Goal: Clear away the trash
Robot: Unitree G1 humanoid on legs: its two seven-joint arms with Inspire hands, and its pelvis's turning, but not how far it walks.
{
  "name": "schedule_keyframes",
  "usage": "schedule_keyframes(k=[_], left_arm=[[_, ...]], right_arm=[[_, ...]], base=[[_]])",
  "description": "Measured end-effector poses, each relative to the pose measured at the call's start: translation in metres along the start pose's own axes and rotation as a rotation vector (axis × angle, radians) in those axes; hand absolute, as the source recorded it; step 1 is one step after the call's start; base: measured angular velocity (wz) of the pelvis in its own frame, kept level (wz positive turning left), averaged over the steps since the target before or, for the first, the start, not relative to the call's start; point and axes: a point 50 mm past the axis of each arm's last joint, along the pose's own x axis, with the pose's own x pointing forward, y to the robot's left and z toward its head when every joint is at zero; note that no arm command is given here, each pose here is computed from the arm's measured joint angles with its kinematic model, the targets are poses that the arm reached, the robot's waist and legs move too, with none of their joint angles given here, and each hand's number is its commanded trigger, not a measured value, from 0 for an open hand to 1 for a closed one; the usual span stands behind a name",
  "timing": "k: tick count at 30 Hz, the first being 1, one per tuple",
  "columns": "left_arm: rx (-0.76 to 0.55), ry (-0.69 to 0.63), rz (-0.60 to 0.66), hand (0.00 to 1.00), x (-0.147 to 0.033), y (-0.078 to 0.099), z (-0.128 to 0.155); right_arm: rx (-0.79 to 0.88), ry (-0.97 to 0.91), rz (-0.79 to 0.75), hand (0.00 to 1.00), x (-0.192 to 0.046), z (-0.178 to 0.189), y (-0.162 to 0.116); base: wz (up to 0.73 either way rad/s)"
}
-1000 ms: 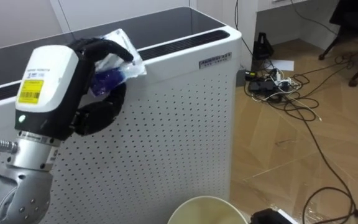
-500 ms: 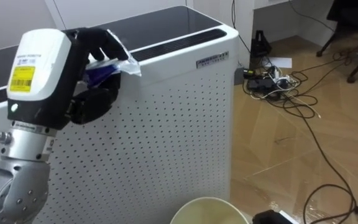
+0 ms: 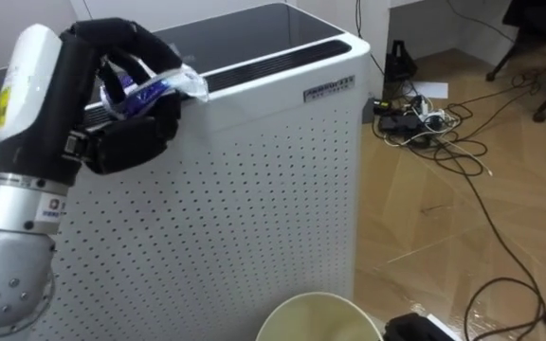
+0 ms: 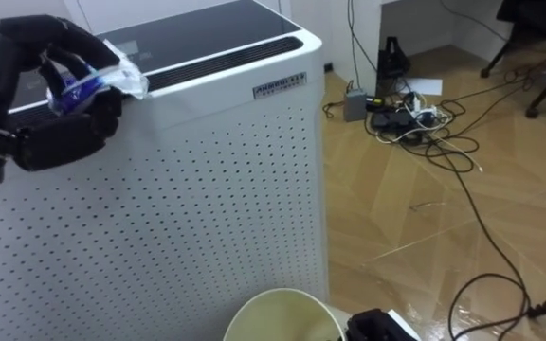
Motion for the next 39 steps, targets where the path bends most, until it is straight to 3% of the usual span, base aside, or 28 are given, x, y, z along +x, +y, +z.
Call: schedule_keyframes(k=[11,31,39], left_arm=[[-0.378,0.012,-0.017,1.0,-0.004,0.003,-0.001],[-0.556,-0.052,-0.08,1.0,-0.008,0.002,0.004],[-0.716,-0.082,-0.085,1.0,-0.011,0.0,0.011]], right_arm=[[-0.022,0.013,-0.016,1.0,0.0,0.001,-0.004],[-0.017,0.037,-0.022,1.0,0.006,0.003,-0.005],[-0.015,0.035,-0.019,1.0,0.006,0.003,-0.004]], base=[[0.05],[0.01],[0.02]])
